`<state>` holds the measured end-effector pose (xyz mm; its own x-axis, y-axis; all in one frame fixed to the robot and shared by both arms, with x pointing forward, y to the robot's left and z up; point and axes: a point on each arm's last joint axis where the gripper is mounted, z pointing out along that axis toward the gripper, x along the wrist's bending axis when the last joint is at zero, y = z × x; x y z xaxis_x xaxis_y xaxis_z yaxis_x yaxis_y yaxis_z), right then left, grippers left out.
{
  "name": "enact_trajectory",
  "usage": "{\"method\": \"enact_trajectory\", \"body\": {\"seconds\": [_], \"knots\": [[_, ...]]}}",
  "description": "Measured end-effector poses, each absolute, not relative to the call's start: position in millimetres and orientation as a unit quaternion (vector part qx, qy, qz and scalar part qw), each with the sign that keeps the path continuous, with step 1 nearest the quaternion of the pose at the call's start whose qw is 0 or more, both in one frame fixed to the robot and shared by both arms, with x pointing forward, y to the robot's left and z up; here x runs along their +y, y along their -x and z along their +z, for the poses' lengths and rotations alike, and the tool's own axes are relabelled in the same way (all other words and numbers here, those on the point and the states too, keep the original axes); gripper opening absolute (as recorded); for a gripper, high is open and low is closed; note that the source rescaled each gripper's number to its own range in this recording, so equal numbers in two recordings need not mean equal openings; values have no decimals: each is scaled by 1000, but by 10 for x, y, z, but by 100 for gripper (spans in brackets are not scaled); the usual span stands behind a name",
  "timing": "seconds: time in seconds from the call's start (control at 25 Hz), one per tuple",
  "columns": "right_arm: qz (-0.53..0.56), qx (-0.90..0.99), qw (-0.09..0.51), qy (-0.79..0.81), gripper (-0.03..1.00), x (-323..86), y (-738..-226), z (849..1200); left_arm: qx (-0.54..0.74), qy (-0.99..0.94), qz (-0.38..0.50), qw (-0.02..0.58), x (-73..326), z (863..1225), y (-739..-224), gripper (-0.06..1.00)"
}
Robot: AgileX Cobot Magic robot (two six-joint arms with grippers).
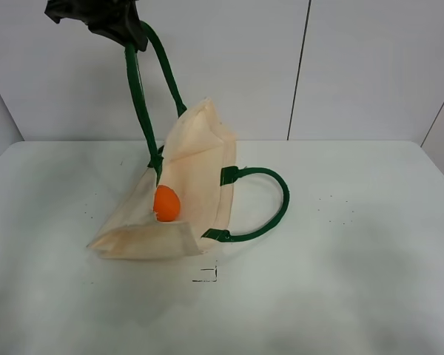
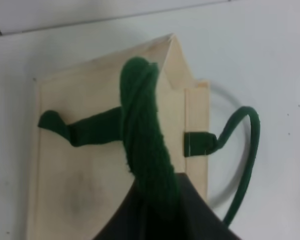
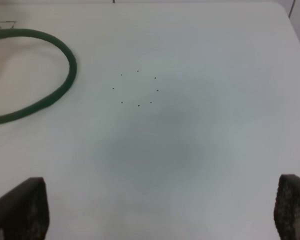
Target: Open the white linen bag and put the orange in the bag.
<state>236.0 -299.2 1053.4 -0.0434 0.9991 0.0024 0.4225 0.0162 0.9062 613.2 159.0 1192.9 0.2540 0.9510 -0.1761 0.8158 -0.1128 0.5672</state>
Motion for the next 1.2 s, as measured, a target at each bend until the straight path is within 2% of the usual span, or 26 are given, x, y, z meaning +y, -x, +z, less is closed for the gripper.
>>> {"method": "enact_trajectory", "body": {"seconds": [0.16,0.4,0.48,0.56,0.72,0.76,0.92,1.08,1.2], "knots": [[389,609,371,-584,100,-2992,-2360,10534,609,-743,78,268,1474,11531,-6314,0],[389,609,371,-584,100,-2992,-2360,10534,629,-752,11,195,1309,10518,-6670,0],[389,609,371,-584,100,-2992,-2360,10534,624,-761,2,177,1286,10299,-6734,4],[388,609,371,-583,100,-2992,-2360,10534,623,-764,-1,170,1275,10186,-6766,17],[387,611,372,-581,100,-2992,-2360,10534,621,-763,6,180,1267,10177,-6794,63],[387,611,372,-581,100,-2992,-2360,10534,621,-763,8,182,1267,10178,-6799,71],[387,611,372,-581,100,-2992,-2360,10534,613,-774,49,153,1349,10166,-6822,80],[387,611,372,-581,100,-2992,-2360,10534,615,-776,102,98,1512,10158,-6846,82],[387,611,372,-581,100,-2992,-2360,10534,627,-767,108,84,1659,10156,-6878,82]]}}
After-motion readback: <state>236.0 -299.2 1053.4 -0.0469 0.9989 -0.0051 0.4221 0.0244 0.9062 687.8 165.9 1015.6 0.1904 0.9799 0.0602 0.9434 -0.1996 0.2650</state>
